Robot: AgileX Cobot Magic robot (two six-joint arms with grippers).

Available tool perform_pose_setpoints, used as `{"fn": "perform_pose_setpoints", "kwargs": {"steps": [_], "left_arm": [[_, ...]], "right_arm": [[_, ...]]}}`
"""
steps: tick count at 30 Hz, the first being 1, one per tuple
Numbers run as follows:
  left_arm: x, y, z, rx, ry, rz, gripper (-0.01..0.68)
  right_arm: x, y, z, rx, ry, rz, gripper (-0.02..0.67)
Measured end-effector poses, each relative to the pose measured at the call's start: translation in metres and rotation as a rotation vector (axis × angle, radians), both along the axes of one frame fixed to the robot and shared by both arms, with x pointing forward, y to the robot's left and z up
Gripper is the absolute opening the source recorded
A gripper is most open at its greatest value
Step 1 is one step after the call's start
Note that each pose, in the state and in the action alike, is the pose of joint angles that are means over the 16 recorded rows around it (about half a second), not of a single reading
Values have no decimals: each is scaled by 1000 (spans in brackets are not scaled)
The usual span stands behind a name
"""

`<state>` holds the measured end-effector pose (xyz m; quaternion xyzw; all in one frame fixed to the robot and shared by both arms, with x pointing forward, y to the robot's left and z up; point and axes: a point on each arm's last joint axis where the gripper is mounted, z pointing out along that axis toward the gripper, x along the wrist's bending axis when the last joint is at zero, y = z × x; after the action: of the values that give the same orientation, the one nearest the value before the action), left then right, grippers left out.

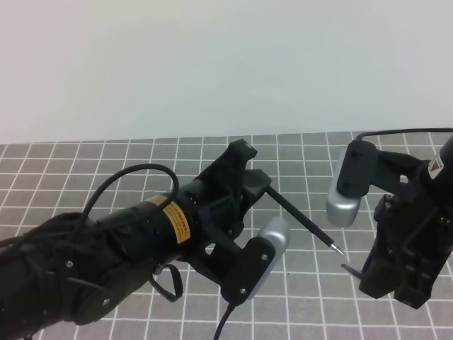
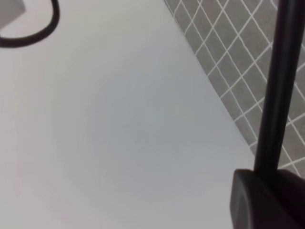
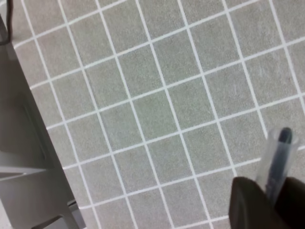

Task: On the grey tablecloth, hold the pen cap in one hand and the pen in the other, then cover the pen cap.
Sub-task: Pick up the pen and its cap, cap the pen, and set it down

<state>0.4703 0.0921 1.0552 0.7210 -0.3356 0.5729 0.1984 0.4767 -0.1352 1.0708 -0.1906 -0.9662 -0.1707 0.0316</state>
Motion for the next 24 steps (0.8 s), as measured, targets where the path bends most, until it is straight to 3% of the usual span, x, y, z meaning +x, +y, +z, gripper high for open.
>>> {"fn": "perform_pose_setpoints", "kwargs": {"steps": [24], "left_arm": [[-6,2,6,-11,20,7,41]], "right_arm": [[0,-1,0,-12,0,-15,86]]}}
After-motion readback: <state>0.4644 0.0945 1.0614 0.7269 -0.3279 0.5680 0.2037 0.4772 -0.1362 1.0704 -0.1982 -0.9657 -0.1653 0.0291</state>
